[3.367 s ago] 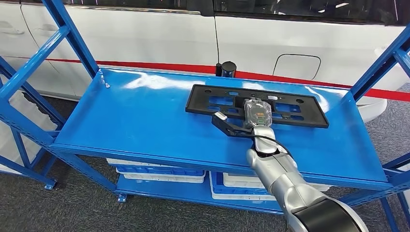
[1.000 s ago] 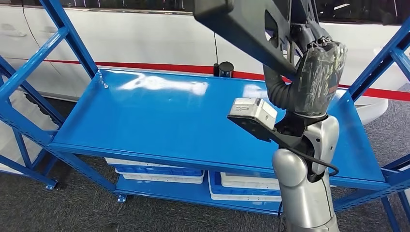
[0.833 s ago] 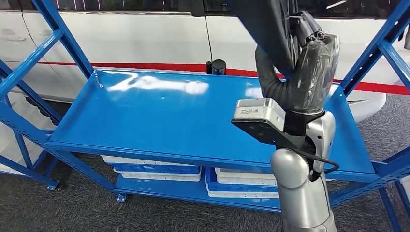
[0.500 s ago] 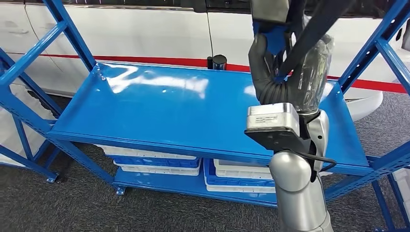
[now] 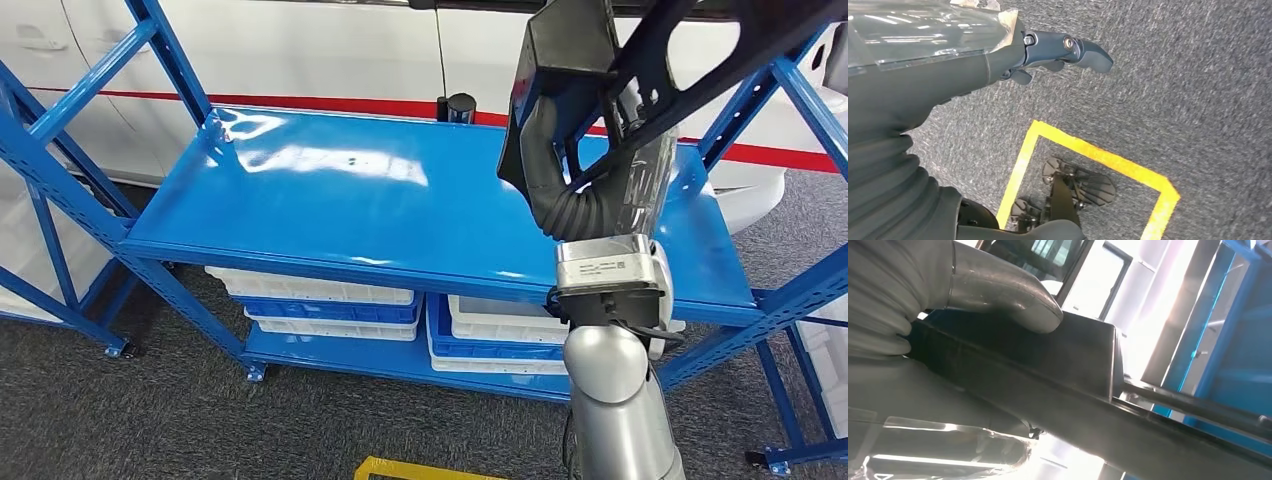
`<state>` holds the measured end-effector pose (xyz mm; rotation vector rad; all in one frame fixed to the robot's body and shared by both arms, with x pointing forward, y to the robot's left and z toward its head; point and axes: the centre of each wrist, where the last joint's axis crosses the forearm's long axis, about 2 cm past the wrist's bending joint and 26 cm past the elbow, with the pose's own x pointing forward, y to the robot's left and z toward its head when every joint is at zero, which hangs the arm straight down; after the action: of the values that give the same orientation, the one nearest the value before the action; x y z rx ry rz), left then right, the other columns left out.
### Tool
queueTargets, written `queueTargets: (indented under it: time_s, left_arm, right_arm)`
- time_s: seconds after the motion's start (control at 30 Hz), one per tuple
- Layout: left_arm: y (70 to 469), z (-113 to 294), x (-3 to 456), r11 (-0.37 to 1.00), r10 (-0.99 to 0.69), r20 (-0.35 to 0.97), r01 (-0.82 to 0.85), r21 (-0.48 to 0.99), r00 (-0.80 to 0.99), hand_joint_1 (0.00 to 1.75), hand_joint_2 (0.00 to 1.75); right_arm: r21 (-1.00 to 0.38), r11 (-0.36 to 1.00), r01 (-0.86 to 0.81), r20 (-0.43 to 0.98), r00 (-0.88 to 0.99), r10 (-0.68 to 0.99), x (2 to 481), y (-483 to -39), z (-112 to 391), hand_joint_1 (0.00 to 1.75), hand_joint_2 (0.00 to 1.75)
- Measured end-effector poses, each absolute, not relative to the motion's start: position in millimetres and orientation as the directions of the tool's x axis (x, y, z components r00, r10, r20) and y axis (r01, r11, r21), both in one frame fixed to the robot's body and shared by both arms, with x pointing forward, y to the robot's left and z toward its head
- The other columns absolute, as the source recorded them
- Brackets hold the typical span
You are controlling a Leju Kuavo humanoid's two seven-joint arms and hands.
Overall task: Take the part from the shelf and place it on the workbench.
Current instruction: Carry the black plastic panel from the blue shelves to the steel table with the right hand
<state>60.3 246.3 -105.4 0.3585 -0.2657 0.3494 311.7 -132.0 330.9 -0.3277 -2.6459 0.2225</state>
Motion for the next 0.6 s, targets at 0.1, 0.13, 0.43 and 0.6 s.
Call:
queueTargets:
  time_s: [0.1, 0.13, 0.43, 0.6]
  left_arm:
    - [246.7, -105.6, 58.8, 0.877, 0.284, 0.311, -0.377, 0.298, 0.907, 0.0, 1.75]
    - [246.9, -105.7, 58.4, 0.877, 0.284, 0.311, -0.377, 0.299, 0.907, 0.0, 1.75]
    - [249.4, -105.8, 58.8, 0.875, 0.276, 0.329, -0.378, 0.302, 0.903, 0.0, 1.75]
    - [250.1, -106.0, 59.1, 0.879, 0.272, 0.337, -0.375, 0.294, 0.901, 0.0, 1.75]
  right_arm:
    - [-0.21, 0.959, 0.192, 0.427, -0.864, 0.267, 312.1, -132.0, 330.5, 1.75, 1.75]
    - [-0.208, 0.959, 0.192, 0.426, -0.865, 0.266, 312.2, -131.7, 330.9, 1.75, 1.75]
    - [-0.204, 0.96, 0.193, 0.438, -0.859, 0.266, 312.2, -131.7, 328.4, 1.75, 1.75]
    - [-0.198, 0.959, 0.204, 0.442, -0.855, 0.273, 313.0, -134.5, 327.7, 1.75, 1.75]
